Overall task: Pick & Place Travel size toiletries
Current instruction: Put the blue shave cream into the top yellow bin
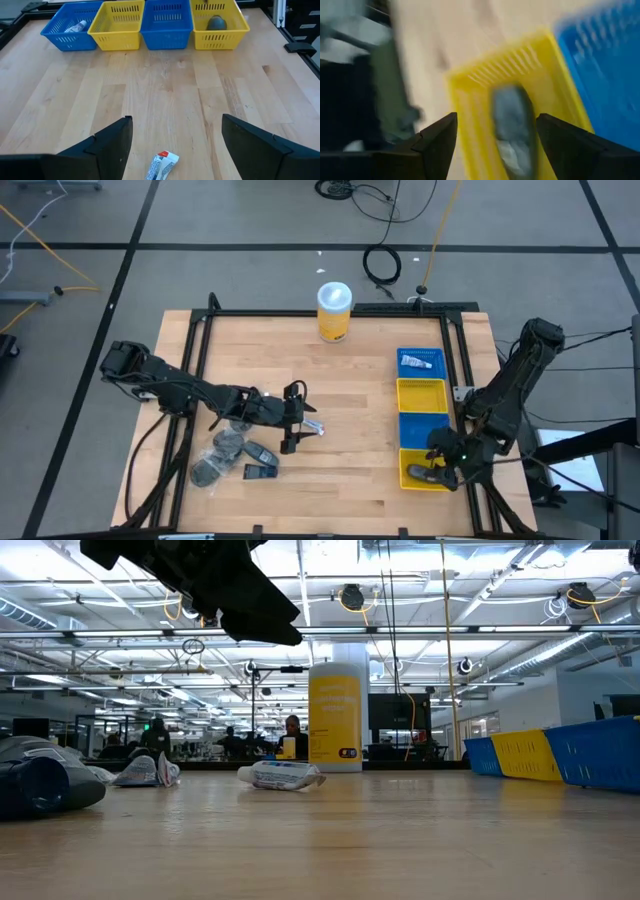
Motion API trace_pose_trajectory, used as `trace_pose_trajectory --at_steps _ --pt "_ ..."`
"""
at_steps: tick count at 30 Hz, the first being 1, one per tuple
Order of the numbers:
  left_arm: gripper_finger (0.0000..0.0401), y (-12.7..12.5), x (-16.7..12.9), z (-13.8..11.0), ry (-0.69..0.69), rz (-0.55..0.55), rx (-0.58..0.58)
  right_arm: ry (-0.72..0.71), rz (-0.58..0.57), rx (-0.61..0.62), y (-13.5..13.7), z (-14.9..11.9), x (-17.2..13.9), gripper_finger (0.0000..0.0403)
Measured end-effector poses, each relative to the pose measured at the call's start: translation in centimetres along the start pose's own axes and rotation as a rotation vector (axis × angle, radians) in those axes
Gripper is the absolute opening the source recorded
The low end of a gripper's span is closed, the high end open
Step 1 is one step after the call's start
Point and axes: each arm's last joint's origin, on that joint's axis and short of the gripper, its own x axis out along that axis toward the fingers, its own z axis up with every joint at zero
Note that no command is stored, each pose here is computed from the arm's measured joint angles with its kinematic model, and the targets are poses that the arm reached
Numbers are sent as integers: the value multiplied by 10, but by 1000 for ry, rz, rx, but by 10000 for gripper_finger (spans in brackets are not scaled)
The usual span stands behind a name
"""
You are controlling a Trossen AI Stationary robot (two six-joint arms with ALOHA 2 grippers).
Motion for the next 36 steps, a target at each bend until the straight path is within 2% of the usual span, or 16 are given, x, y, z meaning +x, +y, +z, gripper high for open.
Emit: trace_pose_trajectory --at_steps 4,6,9,14,19,21,24,26,30,36 --pt "298 -4 -1 -1 6 -8 19 -257 108 -205 14 15 -8 259" --pt "298 -9 -2 -4 30 -21 49 -400 104 -313 21 24 -9 258" --pt "300 -15 -4 -14 118 1 92 -521 73 -455 29 38 -4 258" --pt "298 -26 -14 -35 284 171 63 -593 -49 -582 29 62 21 258" --pt "282 -42 -30 -51 335 366 52 -602 -207 -621 16 89 55 258" --pt "274 -48 -37 -58 322 444 52 -584 -215 -639 10 100 69 258" --pt "263 -53 -45 -73 312 509 32 -576 -166 -663 2 117 90 258" --pt "257 -52 -51 -84 322 531 -33 -569 -115 -676 -4 127 103 258" --pt "251 -44 -67 -100 293 594 -236 -562 -23 -672 -15 139 123 258" --pt "260 -18 -87 -120 218 725 -622 -538 -32 -659 -29 143 142 258"
